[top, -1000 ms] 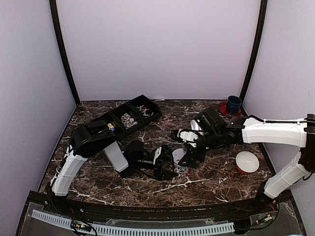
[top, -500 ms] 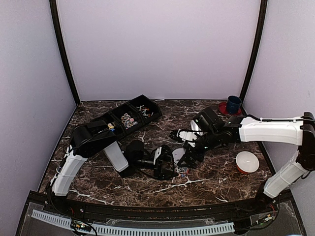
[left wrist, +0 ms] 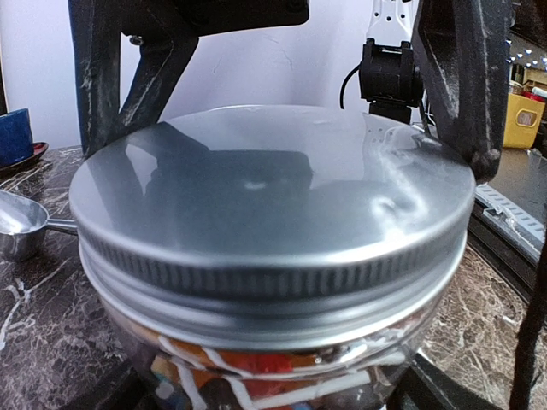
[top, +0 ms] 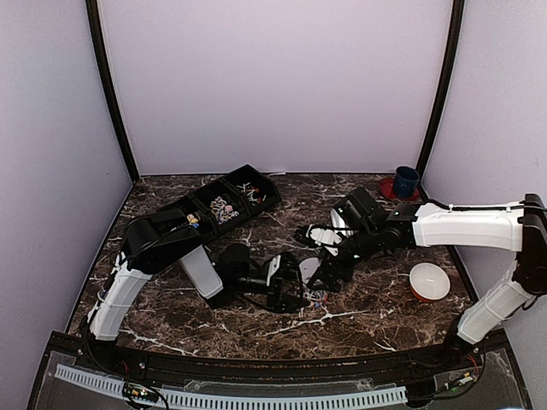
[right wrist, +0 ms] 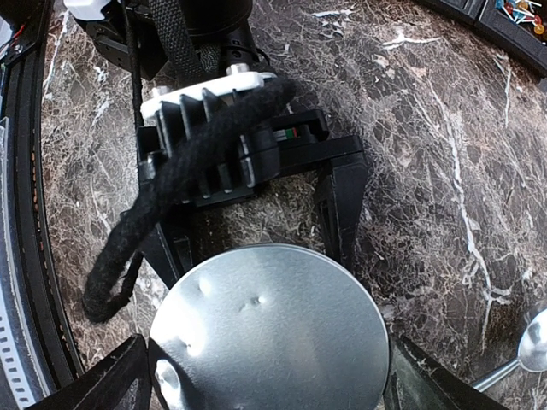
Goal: Pack the candies
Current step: Hold the packing bottle at the center of the board, then rotate the bottle lid from the packing bottle.
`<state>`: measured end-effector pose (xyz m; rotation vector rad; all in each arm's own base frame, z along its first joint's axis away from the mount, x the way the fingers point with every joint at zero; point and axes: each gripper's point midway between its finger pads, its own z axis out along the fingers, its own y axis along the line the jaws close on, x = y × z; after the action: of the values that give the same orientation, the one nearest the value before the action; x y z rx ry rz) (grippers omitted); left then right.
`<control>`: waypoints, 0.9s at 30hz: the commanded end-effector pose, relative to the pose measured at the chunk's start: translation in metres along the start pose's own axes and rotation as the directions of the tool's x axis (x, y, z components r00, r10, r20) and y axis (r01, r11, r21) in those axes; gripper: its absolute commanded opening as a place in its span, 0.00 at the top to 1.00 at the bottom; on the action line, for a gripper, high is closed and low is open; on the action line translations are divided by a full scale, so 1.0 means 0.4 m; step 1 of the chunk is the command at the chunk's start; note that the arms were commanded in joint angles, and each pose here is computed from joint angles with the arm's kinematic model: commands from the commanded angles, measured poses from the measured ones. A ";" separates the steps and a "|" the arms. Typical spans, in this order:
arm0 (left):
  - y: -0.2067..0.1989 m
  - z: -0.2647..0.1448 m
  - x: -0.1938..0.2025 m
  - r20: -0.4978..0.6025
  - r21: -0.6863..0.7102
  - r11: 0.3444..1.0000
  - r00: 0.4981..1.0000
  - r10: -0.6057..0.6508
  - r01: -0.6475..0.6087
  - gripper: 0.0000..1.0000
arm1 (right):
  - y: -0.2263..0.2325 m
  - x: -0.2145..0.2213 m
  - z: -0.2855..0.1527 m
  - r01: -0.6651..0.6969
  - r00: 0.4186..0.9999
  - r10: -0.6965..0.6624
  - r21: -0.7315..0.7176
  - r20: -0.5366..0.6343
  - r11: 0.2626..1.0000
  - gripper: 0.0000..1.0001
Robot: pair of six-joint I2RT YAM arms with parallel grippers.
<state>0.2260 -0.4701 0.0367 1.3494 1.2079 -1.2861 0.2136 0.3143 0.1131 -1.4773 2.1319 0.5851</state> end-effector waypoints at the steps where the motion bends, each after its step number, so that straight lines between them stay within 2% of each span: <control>1: -0.022 -0.022 0.157 -0.163 -0.023 0.978 0.965 -0.206 0.205 0.12 | -0.021 -0.030 -0.002 -0.022 0.999 0.021 0.020 0.032 1.000 0.10; 8: -0.017 -0.022 0.161 -0.167 -0.036 0.978 0.964 -0.208 0.204 0.12 | -0.033 -0.051 -0.017 -0.039 0.997 0.036 0.048 0.072 0.998 0.14; 16: -0.012 -0.023 0.160 -0.159 -0.048 0.978 0.965 -0.206 0.201 0.12 | -0.055 -0.081 -0.048 -0.101 0.977 0.077 0.110 0.199 0.989 0.14; 27: -0.008 -0.025 0.154 -0.146 -0.062 0.978 0.967 -0.207 0.200 0.12 | -0.092 -0.053 -0.054 -0.203 0.949 0.143 0.196 0.280 0.959 0.14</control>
<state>0.2335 -0.4720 0.0371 1.3178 1.2345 -1.2623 0.2222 0.3068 0.1141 -1.2258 2.1383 0.6010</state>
